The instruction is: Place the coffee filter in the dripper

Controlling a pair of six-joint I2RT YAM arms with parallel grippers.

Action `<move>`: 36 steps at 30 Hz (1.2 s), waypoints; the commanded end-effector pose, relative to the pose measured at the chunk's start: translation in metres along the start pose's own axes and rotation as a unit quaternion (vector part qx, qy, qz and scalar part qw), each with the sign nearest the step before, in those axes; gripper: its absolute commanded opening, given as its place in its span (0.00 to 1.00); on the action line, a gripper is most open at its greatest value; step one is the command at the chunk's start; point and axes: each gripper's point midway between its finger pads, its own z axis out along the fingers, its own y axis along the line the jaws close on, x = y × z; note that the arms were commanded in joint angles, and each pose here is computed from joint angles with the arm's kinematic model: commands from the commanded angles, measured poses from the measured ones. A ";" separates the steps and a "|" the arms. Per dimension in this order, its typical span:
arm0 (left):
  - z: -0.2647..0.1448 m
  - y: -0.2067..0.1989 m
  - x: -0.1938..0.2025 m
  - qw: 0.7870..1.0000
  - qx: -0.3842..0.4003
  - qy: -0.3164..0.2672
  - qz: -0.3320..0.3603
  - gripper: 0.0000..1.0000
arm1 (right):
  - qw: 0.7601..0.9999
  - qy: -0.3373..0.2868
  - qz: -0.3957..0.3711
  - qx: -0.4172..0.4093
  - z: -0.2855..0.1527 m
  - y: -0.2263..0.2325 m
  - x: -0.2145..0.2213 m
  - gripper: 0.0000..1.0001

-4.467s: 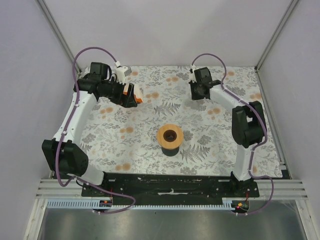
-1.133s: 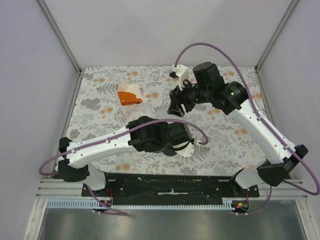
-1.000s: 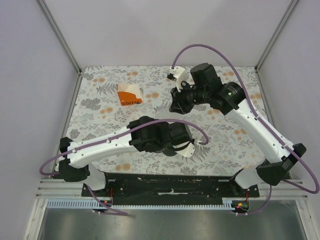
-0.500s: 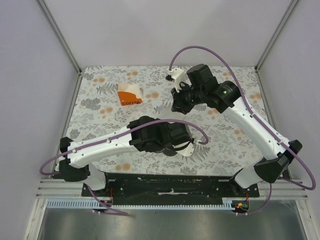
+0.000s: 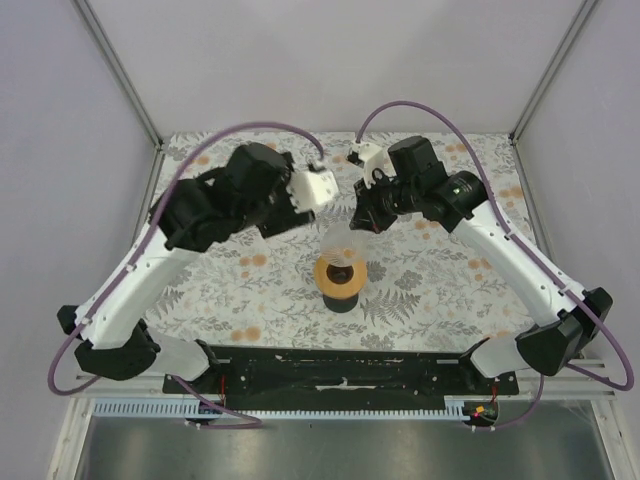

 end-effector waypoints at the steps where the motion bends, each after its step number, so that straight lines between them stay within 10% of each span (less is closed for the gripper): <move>1: -0.008 0.043 0.014 0.981 -0.044 -0.063 -0.180 0.80 | 0.995 -0.058 0.017 -0.080 -0.006 0.033 -0.010 0.00; 14: 0.040 -0.026 0.008 0.893 0.193 -0.068 -0.400 0.78 | 0.994 -0.053 0.037 -0.083 0.032 0.019 0.020 0.00; 30: 0.105 -0.109 0.014 0.820 0.348 -0.028 -0.452 0.88 | 0.996 -0.023 0.053 -0.074 0.058 0.001 0.056 0.00; 36: 0.125 -0.116 0.018 0.817 0.354 -0.004 -0.455 0.60 | 0.998 -0.016 0.046 -0.039 0.062 -0.011 0.064 0.00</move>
